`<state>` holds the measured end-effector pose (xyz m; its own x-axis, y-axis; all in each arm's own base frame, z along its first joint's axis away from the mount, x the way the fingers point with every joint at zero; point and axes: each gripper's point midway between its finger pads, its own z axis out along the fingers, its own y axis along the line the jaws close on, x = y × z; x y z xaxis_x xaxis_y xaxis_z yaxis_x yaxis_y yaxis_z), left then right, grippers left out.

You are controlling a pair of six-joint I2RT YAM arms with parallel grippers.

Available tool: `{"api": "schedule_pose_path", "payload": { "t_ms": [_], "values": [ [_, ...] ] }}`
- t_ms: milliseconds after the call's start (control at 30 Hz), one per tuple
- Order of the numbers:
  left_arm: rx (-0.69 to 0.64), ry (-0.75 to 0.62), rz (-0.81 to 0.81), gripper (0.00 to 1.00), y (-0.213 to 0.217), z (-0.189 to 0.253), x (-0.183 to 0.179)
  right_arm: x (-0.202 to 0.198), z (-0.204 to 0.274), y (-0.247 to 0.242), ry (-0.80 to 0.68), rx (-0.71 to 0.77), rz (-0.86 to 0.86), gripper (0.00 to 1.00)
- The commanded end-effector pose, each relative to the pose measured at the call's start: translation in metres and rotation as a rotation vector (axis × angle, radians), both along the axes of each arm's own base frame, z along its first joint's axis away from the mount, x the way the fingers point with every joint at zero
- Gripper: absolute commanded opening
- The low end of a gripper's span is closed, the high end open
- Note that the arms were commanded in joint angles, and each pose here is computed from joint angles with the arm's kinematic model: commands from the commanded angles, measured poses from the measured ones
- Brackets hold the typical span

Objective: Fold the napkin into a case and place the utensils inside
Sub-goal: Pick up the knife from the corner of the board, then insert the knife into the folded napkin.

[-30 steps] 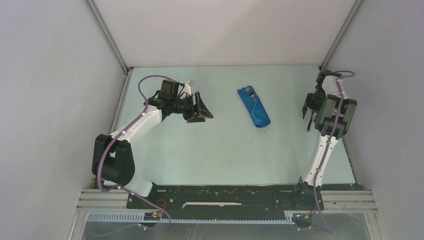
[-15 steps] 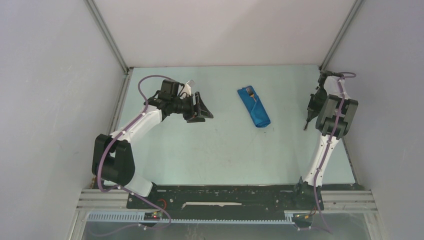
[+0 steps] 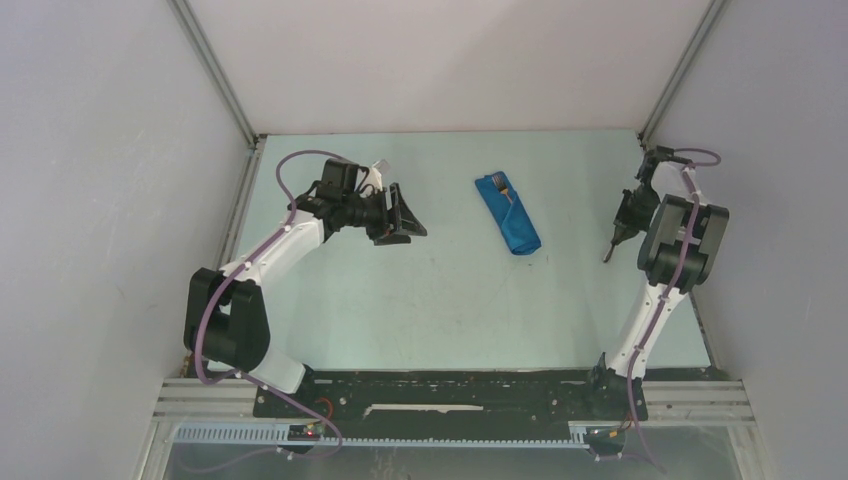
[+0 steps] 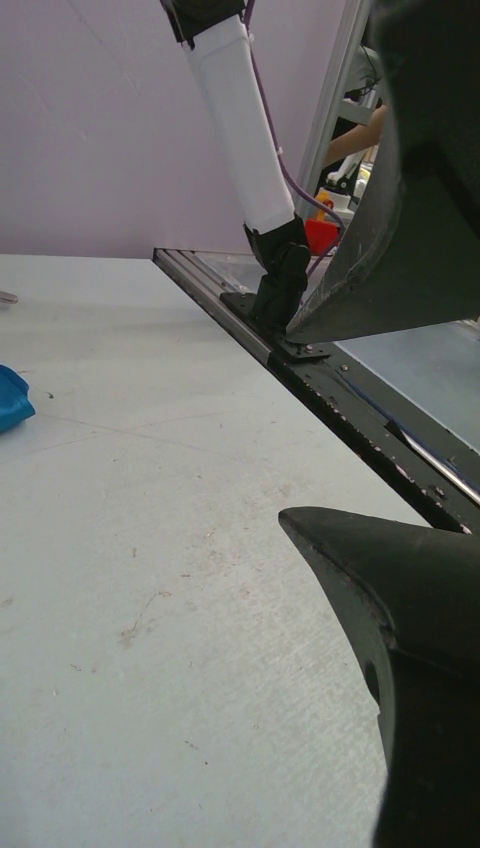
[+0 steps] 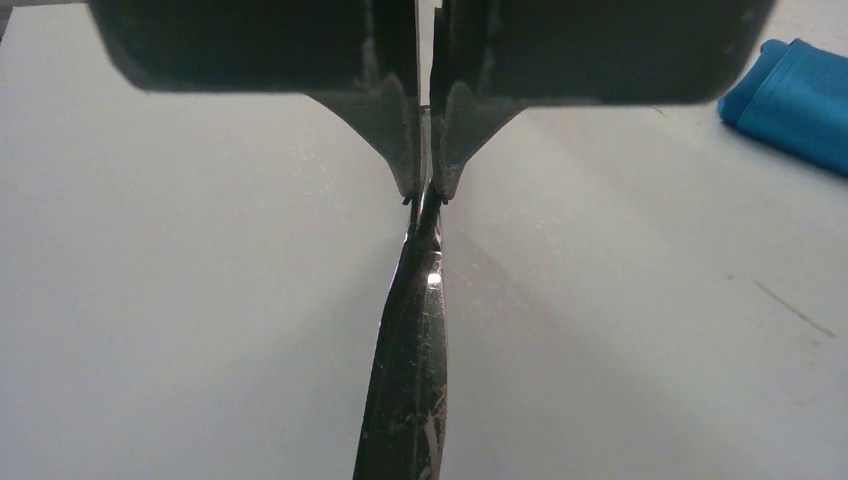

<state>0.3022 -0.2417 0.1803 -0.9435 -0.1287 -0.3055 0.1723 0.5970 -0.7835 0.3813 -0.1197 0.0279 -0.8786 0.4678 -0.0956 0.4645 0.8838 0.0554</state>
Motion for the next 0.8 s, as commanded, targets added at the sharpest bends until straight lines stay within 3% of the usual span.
{"api": "schedule_pose_path", "payload": {
  "t_ms": [0, 267, 633, 700, 767],
  "values": [
    [-0.032, -0.017, -0.010, 0.66, -0.002, 0.005, 0.001, 0.020, 0.035, 0.002, -0.147, -0.013, -0.003, 0.00],
    [-0.032, -0.015, -0.009, 0.66, -0.002, 0.005, 0.001, 0.040, 0.046, 0.031, -0.218, -0.022, 0.123, 0.00],
    [-0.032, -0.014, -0.009, 0.66, -0.002, 0.004, 0.001, 0.090, 0.077, 0.113, -0.377, 0.032, 0.370, 0.00],
    [-0.030, -0.015, -0.008, 0.66, -0.001, 0.004, 0.001, 0.090, 0.078, 0.105, -0.339, -0.005, 0.299, 0.00],
    [-0.033, -0.011, -0.011, 0.66, -0.002, 0.003, 0.001, 0.085, 0.076, 0.089, -0.306, -0.025, 0.177, 0.13]
  ]
}}
